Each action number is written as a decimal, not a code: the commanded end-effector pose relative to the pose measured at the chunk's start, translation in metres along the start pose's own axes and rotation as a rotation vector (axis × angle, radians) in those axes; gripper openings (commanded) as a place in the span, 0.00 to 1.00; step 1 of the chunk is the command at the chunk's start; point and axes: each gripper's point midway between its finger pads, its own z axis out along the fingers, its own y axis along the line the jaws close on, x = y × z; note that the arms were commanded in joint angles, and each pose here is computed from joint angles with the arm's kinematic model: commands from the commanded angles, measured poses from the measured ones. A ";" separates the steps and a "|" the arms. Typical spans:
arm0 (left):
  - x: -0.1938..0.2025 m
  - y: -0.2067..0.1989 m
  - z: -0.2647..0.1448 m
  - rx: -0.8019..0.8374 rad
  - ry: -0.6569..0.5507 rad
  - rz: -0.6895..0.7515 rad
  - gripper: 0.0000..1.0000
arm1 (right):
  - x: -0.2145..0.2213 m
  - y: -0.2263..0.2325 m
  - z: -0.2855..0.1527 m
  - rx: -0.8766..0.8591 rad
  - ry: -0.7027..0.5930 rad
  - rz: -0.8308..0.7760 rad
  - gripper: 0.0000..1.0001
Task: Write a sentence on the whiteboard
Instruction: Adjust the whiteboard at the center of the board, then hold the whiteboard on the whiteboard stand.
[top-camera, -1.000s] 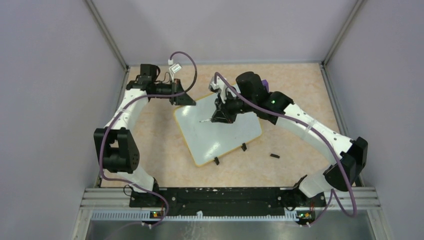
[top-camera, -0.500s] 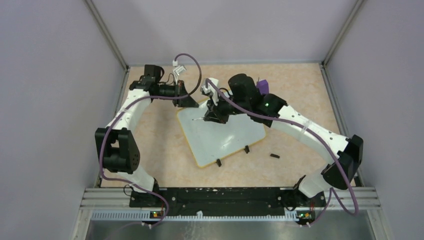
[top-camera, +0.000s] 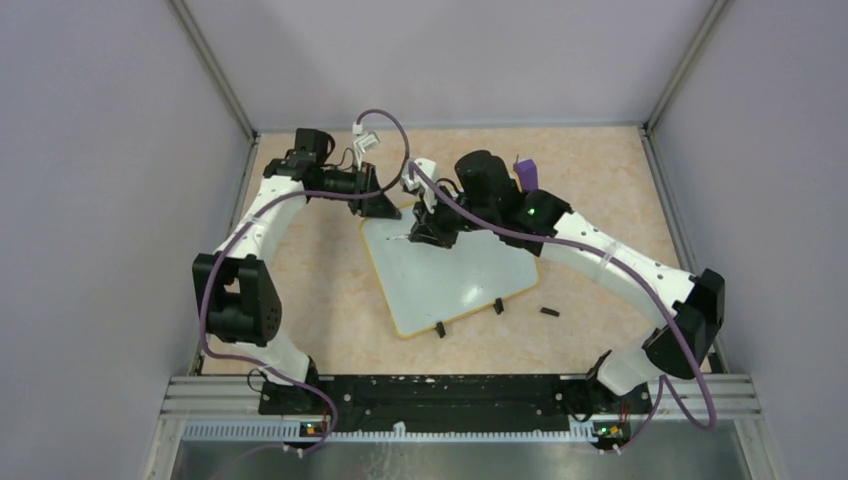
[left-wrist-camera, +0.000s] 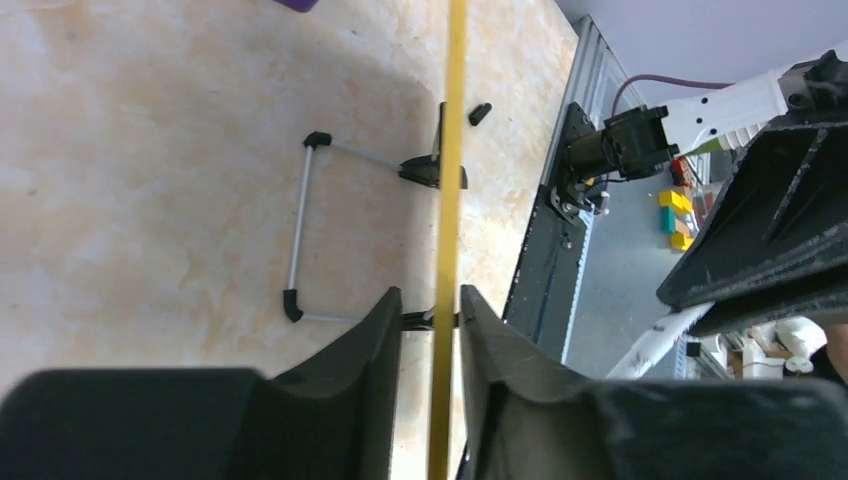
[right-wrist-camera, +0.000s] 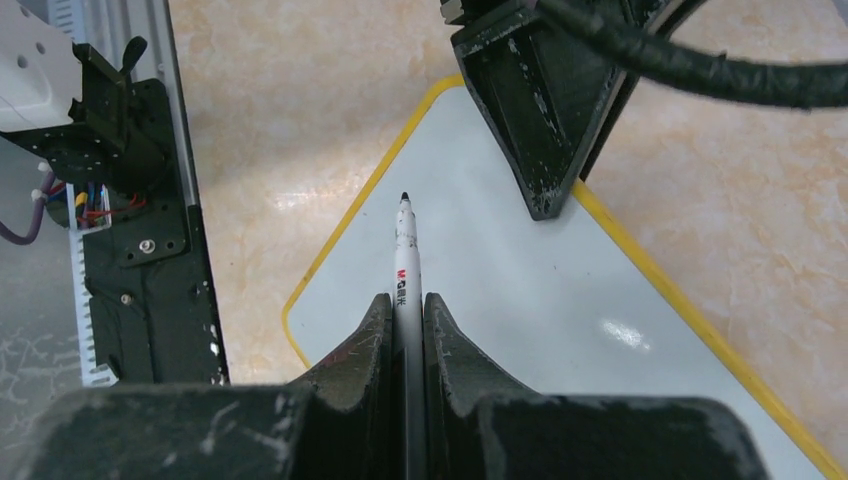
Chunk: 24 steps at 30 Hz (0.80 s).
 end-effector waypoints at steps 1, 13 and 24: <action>-0.018 -0.004 -0.032 -0.058 -0.065 0.021 0.36 | -0.016 0.002 -0.011 0.028 -0.060 -0.043 0.00; -0.006 -0.010 -0.048 -0.067 -0.114 0.027 0.35 | -0.034 -0.003 0.009 0.072 -0.060 -0.039 0.00; 0.000 -0.010 -0.045 -0.041 -0.114 0.019 0.24 | -0.033 -0.001 0.025 0.073 -0.039 -0.032 0.00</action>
